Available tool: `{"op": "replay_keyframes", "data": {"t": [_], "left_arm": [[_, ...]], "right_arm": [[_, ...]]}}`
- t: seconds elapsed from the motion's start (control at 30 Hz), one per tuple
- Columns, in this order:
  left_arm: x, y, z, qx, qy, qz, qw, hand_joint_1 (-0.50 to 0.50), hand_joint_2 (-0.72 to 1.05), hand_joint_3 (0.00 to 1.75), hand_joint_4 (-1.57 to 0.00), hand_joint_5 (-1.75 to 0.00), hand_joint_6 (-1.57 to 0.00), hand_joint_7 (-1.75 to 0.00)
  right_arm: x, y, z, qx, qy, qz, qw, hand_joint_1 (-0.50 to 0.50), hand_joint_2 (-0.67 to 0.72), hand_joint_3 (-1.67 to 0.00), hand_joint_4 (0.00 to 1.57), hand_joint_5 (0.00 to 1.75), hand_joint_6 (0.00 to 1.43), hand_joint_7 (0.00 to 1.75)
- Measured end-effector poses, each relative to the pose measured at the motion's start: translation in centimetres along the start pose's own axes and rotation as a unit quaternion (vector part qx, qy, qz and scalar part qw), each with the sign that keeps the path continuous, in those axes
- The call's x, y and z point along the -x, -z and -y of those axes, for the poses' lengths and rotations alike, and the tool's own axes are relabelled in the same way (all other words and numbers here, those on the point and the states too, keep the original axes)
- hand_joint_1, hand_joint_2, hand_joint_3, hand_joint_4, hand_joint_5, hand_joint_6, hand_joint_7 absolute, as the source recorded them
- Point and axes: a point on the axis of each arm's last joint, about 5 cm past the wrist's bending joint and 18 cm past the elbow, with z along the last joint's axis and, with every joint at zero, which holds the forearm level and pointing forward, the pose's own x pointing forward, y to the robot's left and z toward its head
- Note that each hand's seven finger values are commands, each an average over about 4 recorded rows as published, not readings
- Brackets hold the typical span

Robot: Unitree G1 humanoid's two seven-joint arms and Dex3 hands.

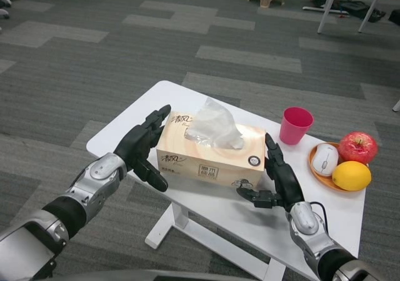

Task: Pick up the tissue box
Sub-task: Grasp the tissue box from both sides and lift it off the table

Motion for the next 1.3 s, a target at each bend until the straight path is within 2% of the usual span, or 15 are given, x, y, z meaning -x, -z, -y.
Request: {"op": "replay_keyframes", "data": {"t": [0.2,0.4,0.7,1.1,1.3], "left_arm": [[-0.1,-0.6,0.0,0.003,-0.003,0.018,1.0,0.5,-0.37,0.0,0.0,-1.03,0.0,-0.14],[-0.2,-1.0,-0.2,0.0,-0.004,0.031,1.0,0.5,-0.37,0.0,0.0,-1.03,0.0,-0.14],[-0.3,-1.6,-0.4,-0.002,-0.004,0.047,0.999,0.5,-0.37,0.0,0.0,-1.03,0.0,-0.14],[-0.3,-1.7,-0.4,-0.003,-0.004,0.051,0.999,0.5,-0.37,0.0,0.0,-1.03,0.0,-0.14],[-0.3,-1.7,-0.4,-0.003,-0.004,0.051,0.999,0.5,-0.37,0.0,0.0,-1.03,0.0,-0.14]], "right_arm": [[-0.1,-0.2,0.0,-0.007,0.006,0.008,1.0,0.17,-0.48,-0.48,0.4,0.39,0.06,0.14],[-0.1,-0.4,0.0,-0.011,0.006,0.016,1.0,0.17,-0.54,-0.48,0.39,0.48,0.04,0.14],[0.0,-0.8,0.1,-0.016,0.006,0.031,0.999,0.17,-0.54,-0.48,0.33,0.48,0.03,0.14],[-0.2,-1.6,0.6,-0.018,0.004,0.058,0.998,0.17,-0.54,-0.48,0.26,0.48,0.03,0.14],[-0.4,-2.1,0.7,-0.021,0.006,0.072,0.997,0.17,-0.54,-0.56,0.26,0.48,0.01,0.14]]}}
